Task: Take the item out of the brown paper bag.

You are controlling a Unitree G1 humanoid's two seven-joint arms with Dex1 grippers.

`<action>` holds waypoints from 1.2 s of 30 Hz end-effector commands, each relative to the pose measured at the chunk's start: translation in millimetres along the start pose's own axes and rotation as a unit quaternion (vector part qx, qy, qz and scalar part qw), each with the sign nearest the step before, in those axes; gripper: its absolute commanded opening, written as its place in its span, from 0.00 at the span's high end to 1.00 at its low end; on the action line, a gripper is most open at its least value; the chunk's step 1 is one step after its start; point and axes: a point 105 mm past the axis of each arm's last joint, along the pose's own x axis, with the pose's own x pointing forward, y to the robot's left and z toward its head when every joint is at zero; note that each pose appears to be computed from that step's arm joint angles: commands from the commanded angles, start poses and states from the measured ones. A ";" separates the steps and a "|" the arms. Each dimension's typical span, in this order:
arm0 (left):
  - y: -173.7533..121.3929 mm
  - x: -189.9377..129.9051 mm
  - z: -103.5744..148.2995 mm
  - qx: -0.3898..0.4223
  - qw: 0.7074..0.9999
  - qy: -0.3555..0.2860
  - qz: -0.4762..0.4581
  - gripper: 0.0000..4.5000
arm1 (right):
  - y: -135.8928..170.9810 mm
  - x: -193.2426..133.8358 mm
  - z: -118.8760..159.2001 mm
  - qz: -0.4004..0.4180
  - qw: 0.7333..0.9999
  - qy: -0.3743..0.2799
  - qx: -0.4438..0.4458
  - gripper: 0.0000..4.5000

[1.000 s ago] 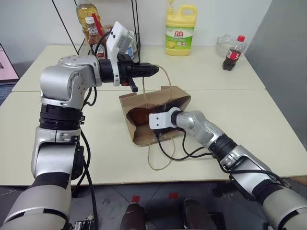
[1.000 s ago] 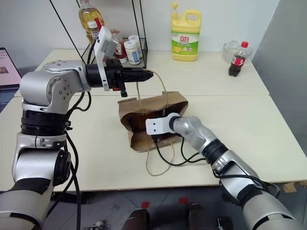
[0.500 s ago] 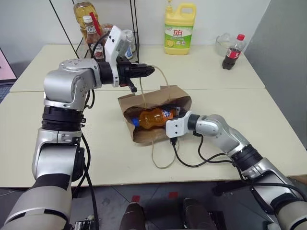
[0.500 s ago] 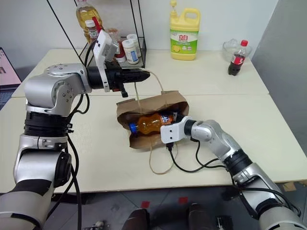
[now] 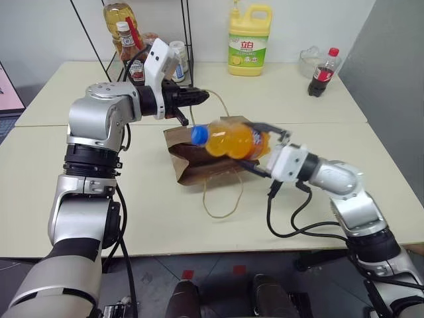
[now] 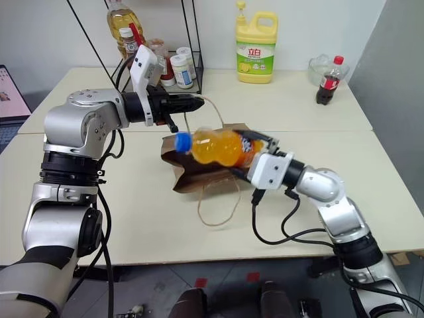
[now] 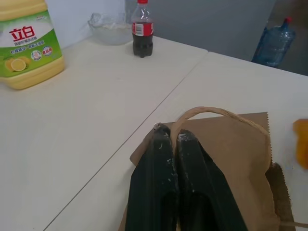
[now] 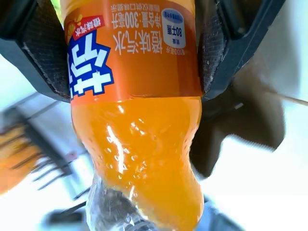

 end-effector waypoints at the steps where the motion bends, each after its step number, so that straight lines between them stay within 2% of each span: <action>1: -0.8 -1.8 14.8 0.025 1.000 -0.018 0.002 1.00 | -47.1 -17.7 3.4 -0.105 0.994 0.032 -0.004 0.28; 5: -0.3 -2.2 13.6 0.025 1.000 -0.016 0.002 1.00 | -76.2 -36.6 -20.5 -0.171 0.979 0.111 -0.008 0.28; 7: 0.8 -2.2 14.1 0.026 1.000 -0.015 0.003 1.00 | -88.9 -57.2 -50.3 -0.187 0.962 0.196 -0.026 0.28; 10: 0.3 -1.4 12.5 0.029 0.999 -0.012 0.001 1.00 | -80.8 -88.4 -95.4 -0.124 0.939 0.319 -0.043 0.28; 15: -3.1 0.7 10.8 0.031 0.999 -0.011 -0.007 1.00 | -61.9 -115.1 -133.3 -0.018 0.914 0.404 -0.016 0.28; 23: -4.6 1.4 11.2 0.032 0.999 -0.011 -0.009 1.00 | -41.3 -113.4 -145.6 0.066 0.896 0.433 0.069 0.28; 29: -7.5 1.1 12.3 0.035 0.999 -0.011 -0.013 1.00 | -26.7 -113.9 -152.9 0.108 0.882 0.450 0.089 0.28; 31: -7.4 0.3 12.7 0.035 0.999 -0.011 -0.013 1.00 | -26.4 -115.2 -155.1 0.114 0.879 0.455 0.080 0.12; 33: -6.4 -0.2 12.9 0.034 0.999 -0.012 -0.010 1.00 | -26.7 -114.8 -156.8 0.112 0.879 0.456 0.080 0.00; 36: -5.9 -0.4 12.6 0.034 0.999 -0.012 -0.009 1.00 | -24.8 -114.1 -158.6 0.112 0.879 0.456 0.081 0.00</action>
